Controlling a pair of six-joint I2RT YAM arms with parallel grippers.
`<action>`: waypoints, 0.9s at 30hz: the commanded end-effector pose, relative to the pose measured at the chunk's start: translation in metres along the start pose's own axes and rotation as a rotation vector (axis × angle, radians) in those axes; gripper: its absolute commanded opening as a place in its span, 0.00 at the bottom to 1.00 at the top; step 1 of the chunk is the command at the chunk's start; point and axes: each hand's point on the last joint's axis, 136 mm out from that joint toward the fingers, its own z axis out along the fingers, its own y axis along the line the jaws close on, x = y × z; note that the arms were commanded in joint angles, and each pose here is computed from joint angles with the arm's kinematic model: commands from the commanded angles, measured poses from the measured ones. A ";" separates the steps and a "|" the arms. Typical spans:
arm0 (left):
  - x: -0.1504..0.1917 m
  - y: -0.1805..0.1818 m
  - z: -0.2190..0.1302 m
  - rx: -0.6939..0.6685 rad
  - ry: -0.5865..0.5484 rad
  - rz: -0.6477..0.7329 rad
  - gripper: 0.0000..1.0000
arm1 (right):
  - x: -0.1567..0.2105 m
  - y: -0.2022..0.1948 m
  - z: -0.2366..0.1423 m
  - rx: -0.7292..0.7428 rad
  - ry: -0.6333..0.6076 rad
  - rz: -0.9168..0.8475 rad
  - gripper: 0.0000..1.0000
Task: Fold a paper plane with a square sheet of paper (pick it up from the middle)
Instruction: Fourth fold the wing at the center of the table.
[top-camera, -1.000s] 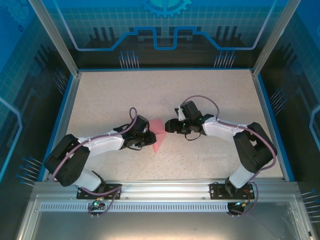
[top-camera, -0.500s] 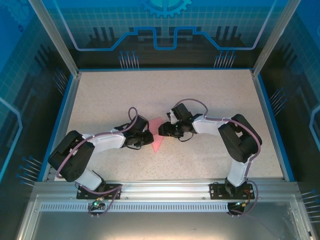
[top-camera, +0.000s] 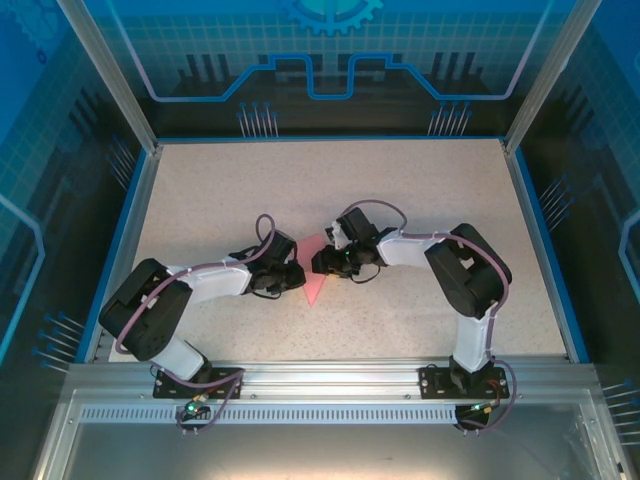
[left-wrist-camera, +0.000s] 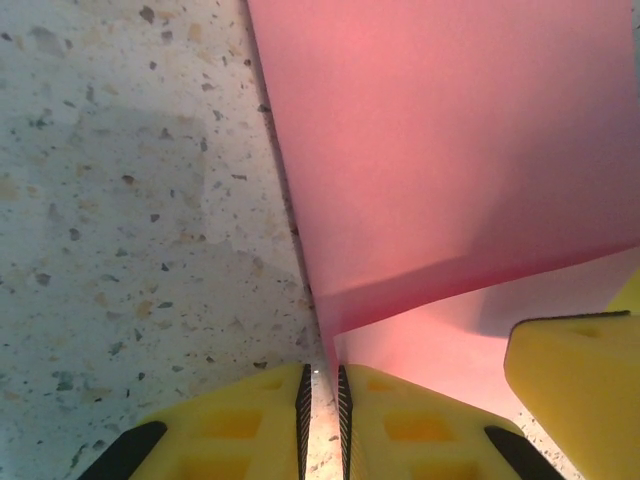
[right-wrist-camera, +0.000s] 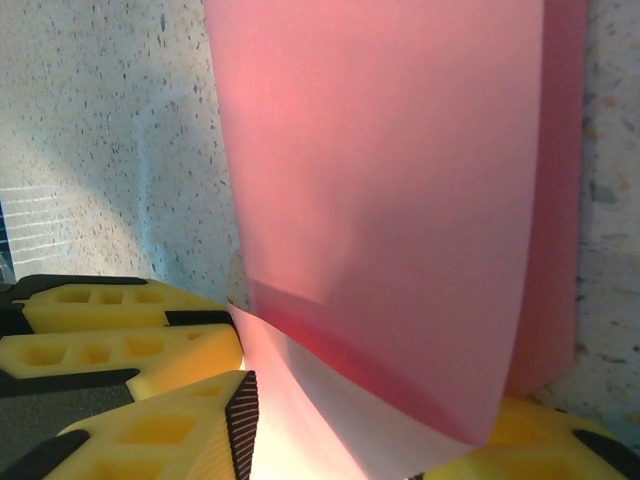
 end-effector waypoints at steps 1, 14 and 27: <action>-0.008 -0.003 -0.001 -0.005 -0.008 0.013 0.20 | 0.003 0.011 0.007 -0.033 0.022 -0.017 0.32; -0.014 -0.033 -0.034 0.089 -0.054 0.099 0.40 | 0.003 -0.031 -0.060 0.262 -0.235 0.143 0.00; 0.010 -0.086 -0.046 0.267 -0.123 0.308 0.51 | 0.026 -0.037 -0.096 0.353 -0.311 0.316 0.00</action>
